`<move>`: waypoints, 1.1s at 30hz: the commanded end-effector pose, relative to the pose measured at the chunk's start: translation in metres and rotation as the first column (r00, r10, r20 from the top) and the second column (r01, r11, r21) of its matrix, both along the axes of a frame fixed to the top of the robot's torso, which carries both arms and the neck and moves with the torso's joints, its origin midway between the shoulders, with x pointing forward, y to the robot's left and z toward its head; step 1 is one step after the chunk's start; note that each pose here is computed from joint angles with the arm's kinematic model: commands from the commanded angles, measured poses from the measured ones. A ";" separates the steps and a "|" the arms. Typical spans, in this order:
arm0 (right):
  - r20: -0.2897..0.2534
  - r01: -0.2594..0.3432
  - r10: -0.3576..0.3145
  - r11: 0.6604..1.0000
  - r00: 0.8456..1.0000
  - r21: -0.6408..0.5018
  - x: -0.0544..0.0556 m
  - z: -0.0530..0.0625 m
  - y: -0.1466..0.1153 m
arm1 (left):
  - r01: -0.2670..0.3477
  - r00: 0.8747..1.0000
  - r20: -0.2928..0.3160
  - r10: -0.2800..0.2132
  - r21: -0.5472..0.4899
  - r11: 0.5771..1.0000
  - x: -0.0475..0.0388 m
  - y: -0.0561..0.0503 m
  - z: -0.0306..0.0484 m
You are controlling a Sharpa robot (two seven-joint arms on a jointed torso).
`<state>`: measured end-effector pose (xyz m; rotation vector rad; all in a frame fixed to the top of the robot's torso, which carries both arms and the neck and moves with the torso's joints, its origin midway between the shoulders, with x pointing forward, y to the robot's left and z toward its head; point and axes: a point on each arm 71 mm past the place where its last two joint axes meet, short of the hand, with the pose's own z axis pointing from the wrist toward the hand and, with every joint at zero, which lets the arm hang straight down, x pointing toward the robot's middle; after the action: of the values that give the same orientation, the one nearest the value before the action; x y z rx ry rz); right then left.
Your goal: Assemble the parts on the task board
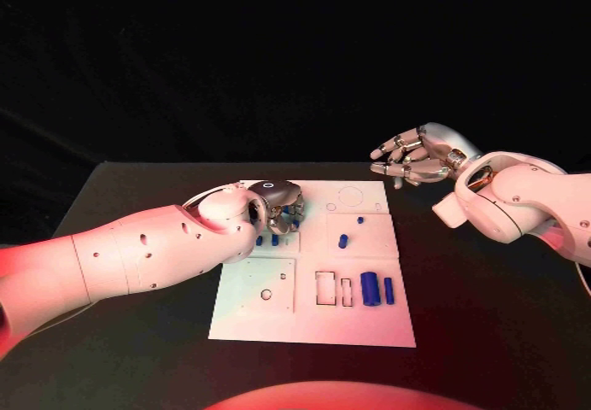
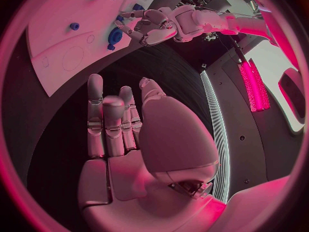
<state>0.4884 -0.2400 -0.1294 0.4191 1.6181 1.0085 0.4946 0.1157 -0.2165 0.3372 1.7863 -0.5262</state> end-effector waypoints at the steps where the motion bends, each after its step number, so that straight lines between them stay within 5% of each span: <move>1: 0.005 -0.014 0.014 1.000 1.000 -0.004 -0.001 0.000 0.002 | 0.020 0.999 -0.045 -0.019 0.012 1.000 -0.0030 -0.003 -0.0057; 23: 0.006 -0.014 0.014 1.000 1.000 -0.005 0.000 0.000 0.001 | -0.010 1.000 -0.018 0.009 -0.043 0.999 -0.0022 0.004 0.0003; 33: 0.007 -0.012 0.012 1.000 1.000 -0.006 0.001 -0.001 0.001 | -0.032 0.999 -0.013 0.030 -0.112 0.993 -0.0058 0.014 0.0149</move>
<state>0.4899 -0.2405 -0.1299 0.4201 1.6171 1.0051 0.4898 0.1295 -0.2046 0.2643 1.7718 -0.5723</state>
